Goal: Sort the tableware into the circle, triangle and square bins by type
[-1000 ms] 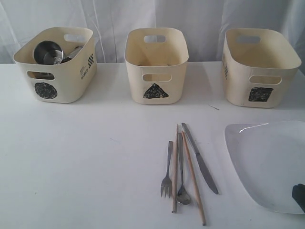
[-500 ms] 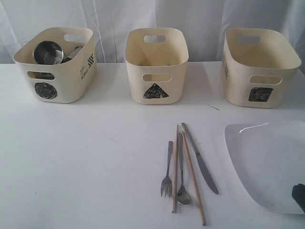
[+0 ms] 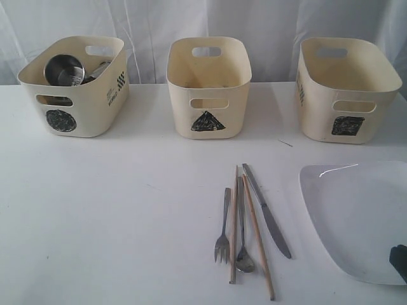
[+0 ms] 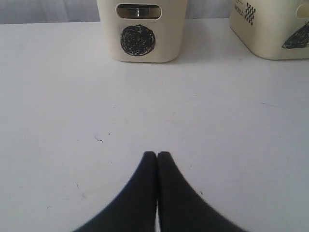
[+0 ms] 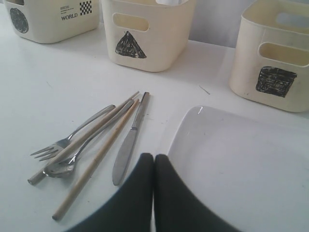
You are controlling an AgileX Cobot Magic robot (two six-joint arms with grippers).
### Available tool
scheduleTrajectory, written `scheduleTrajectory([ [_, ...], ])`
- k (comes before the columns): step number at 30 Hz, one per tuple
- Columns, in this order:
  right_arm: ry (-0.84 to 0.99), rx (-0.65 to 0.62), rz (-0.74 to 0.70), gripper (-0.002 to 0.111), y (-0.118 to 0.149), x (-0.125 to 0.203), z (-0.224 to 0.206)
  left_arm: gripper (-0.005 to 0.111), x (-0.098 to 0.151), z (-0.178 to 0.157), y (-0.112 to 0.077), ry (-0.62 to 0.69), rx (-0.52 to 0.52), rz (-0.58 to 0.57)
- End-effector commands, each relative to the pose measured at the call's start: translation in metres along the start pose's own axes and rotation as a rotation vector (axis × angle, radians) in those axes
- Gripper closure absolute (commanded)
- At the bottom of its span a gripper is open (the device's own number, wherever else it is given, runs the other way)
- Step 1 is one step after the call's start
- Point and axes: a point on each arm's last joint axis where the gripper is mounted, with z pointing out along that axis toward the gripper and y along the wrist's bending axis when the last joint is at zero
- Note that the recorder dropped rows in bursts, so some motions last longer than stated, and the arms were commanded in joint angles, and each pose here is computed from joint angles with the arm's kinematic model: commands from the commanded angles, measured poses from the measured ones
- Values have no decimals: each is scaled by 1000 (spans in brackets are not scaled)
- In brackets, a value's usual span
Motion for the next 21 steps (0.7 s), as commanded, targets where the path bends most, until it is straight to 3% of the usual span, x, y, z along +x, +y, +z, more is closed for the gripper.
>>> scheduleTrajectory([
  [1,-2,-1,-2,108,0,1,0,107,0,0,-1,-11,14,16],
  [21,-2,-1,-2,108,0,1,0,107,-1,0,-1,-21,8,-4],
])
